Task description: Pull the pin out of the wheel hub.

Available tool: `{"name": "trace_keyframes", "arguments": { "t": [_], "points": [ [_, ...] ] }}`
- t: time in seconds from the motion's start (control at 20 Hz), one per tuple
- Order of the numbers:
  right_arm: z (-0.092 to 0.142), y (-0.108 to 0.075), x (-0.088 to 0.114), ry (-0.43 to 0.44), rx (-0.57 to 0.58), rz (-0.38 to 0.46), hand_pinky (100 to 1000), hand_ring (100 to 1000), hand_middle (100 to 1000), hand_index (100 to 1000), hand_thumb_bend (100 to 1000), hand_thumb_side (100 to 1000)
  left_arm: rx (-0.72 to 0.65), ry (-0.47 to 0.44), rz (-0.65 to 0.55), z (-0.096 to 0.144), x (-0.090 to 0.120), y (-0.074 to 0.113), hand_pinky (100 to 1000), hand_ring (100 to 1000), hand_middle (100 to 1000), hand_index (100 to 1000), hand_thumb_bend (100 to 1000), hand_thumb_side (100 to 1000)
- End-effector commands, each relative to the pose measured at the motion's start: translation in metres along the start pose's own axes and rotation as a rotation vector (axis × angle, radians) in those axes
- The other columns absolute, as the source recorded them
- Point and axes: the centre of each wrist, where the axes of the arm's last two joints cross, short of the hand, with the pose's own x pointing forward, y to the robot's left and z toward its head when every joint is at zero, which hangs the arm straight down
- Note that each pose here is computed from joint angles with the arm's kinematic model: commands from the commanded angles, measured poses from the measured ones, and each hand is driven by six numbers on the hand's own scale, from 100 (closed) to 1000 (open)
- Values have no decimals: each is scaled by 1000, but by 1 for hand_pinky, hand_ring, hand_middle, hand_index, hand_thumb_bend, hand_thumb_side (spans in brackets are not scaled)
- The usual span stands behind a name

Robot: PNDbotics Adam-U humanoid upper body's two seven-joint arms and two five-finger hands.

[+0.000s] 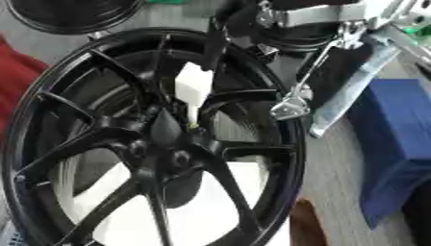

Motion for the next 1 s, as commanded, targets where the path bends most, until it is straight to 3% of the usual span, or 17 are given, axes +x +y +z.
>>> {"name": "trace_keyframes", "arguments": {
  "t": [0.05, 0.25, 0.45, 1.0],
  "points": [
    [-1, -11, 5, -4, 3, 57, 870, 785, 716, 795, 405, 248, -8, -46, -25, -4, 13, 3, 756, 610, 583, 721, 301, 672],
    [-8, -14, 7, -9, 10, 69, 871, 786, 717, 798, 405, 259, -6, -43, -24, -4, 12, 4, 757, 610, 583, 721, 300, 675],
    [-11, -18, 9, -5, 1, 88, 869, 789, 721, 801, 437, 226, -6, -46, -24, -4, 13, 4, 757, 610, 583, 721, 299, 676],
    [-14, -24, 11, 19, -41, 129, 869, 795, 727, 803, 420, 143, -4, -50, -25, -5, 14, 4, 758, 610, 583, 721, 295, 680]
  ]
}}
